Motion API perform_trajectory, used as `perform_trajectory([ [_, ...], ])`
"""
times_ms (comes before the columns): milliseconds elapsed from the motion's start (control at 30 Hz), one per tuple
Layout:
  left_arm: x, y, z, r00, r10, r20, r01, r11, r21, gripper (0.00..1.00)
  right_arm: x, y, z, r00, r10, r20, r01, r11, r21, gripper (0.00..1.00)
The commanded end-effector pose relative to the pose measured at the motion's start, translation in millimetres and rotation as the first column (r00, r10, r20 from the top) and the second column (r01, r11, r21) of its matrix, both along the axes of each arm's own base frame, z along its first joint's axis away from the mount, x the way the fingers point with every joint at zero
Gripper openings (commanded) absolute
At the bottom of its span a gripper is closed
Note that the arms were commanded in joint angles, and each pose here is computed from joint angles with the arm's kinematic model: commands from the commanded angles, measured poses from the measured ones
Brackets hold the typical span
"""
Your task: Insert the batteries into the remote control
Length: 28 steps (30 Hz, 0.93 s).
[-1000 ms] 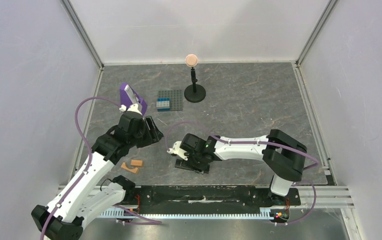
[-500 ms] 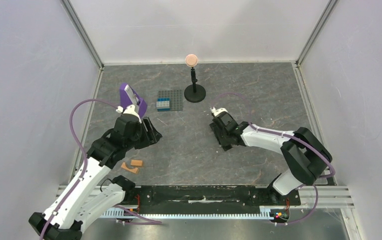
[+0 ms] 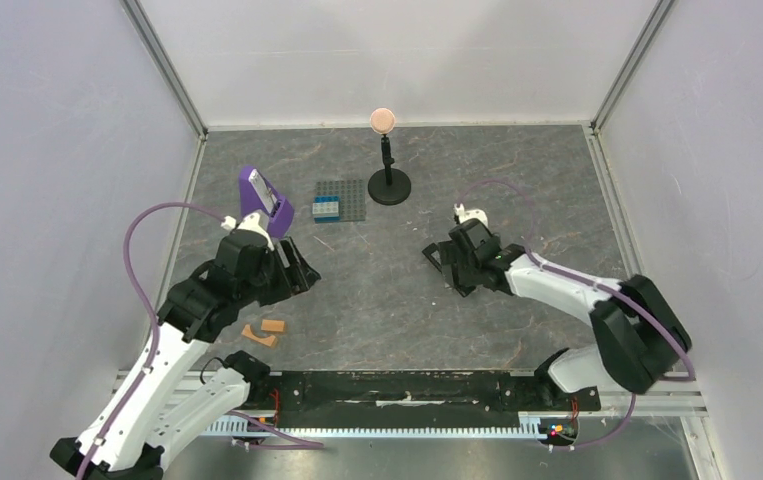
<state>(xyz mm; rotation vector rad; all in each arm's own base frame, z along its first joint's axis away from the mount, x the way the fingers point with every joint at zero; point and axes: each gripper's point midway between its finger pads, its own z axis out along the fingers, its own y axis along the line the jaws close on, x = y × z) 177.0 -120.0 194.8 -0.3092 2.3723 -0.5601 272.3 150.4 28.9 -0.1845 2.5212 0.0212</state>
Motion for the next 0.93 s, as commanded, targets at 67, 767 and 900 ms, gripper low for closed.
perform_trajectory([
  [67,-24.1,36.5,41.4,0.983,0.182,0.032,-0.182,0.983,-0.024,0.77,8.5,-22.0,89.7,0.968,-0.091,0.233,0.076,0.994,0.073,0.96],
  [767,-95.4,85.6,127.8,0.823,0.175,0.54,-0.061,0.973,-0.223,0.79,-93.4,-174.0,321.5,0.461,-0.565,0.684,0.275,0.824,0.495,0.98],
  [900,-94.8,83.9,130.1,0.824,0.167,0.541,-0.053,0.974,-0.22,0.8,-102.5,-184.2,327.1,0.436,-0.582,0.686,0.289,0.813,0.505,0.98],
])
